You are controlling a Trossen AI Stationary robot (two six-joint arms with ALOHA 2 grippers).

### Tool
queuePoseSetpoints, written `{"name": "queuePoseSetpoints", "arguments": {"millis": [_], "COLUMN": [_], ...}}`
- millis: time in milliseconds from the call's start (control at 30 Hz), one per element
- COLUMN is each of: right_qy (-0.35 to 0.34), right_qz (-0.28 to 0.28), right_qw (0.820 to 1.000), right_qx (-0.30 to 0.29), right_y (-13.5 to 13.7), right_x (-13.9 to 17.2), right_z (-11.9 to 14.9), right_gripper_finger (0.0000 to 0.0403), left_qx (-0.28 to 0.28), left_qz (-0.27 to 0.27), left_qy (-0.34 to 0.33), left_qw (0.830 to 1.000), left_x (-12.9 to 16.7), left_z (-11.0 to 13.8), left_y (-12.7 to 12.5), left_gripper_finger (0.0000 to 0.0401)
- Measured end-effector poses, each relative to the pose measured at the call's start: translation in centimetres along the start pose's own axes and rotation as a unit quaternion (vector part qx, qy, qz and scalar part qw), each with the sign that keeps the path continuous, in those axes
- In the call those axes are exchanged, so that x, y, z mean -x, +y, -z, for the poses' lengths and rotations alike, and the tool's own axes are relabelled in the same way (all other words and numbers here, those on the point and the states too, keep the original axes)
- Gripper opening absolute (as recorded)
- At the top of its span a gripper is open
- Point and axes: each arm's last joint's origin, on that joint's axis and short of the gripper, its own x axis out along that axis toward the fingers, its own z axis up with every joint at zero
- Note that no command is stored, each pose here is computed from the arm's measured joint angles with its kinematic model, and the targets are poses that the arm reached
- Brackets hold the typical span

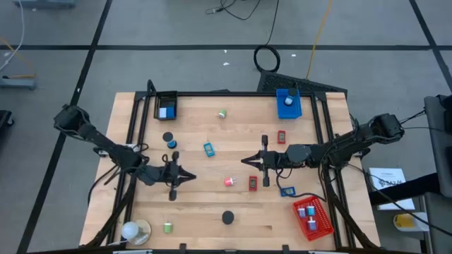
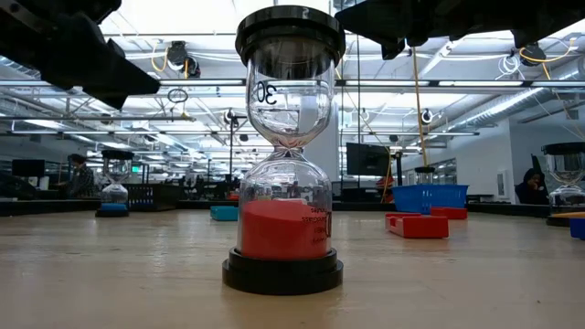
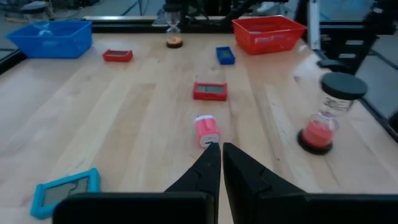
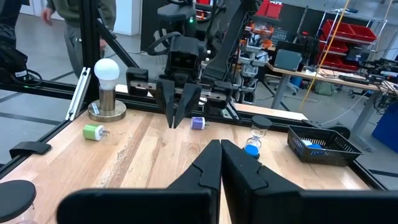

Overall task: Pick & Place Office items
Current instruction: Put the orange sand timer into the blue basket

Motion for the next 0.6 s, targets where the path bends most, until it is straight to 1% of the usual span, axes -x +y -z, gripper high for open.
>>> {"name": "queuePoseSetpoints", "arguments": {"millis": [100, 167, 300, 400, 500, 567, 600], "right_qy": [0.0, 0.002, 0.021, 0.071, 0.145, 0.203, 0.228], "right_qz": [0.001, 0.01, 0.058, 0.091, 0.139, 0.174, 0.188], "right_qw": [1.0, 1.0, 0.998, 0.993, 0.978, 0.961, 0.951], "right_qx": [-0.003, -0.016, -0.017, -0.026, -0.05, -0.07, -0.091], "right_y": [0.0, 0.0, -0.1, -0.3, -0.4, -0.3, -0.4], "right_x": [0.0, 0.0, 0.1, 0.3, 1.0, 1.7, 2.1], "right_z": [0.0, 0.0, 0.3, 0.0, -1.6, -2.7, -3.3], "right_gripper_finger": [0.0002, 0.0002, 0.0002, 0.0002, 0.0002, 0.0002, 0.0002], "left_qx": [-0.003, -0.01, -0.006, -0.005, 0.001, 0.0, 0.002], "left_qz": [-0.025, -0.038, -0.039, -0.037, -0.033, -0.029, -0.025], "left_qy": [0.007, 0.016, 0.008, 0.005, -0.013, -0.032, -0.045], "left_qw": [1.0, 0.999, 0.999, 0.999, 0.999, 0.999, 0.999], "left_x": [0.0, -0.1, -0.1, -0.1, -0.1, 0.0, 0.0], "left_z": [-0.8, -1.3, -2.0, -2.0, -1.6, -1.3, -1.1], "left_y": [-0.1, -0.1, -0.3, -0.3, -0.2, -0.1, 0.0], "left_gripper_finger": [0.0026, 0.0026, 0.0026, 0.0026, 0.0026, 0.0026, 0.0026]}}
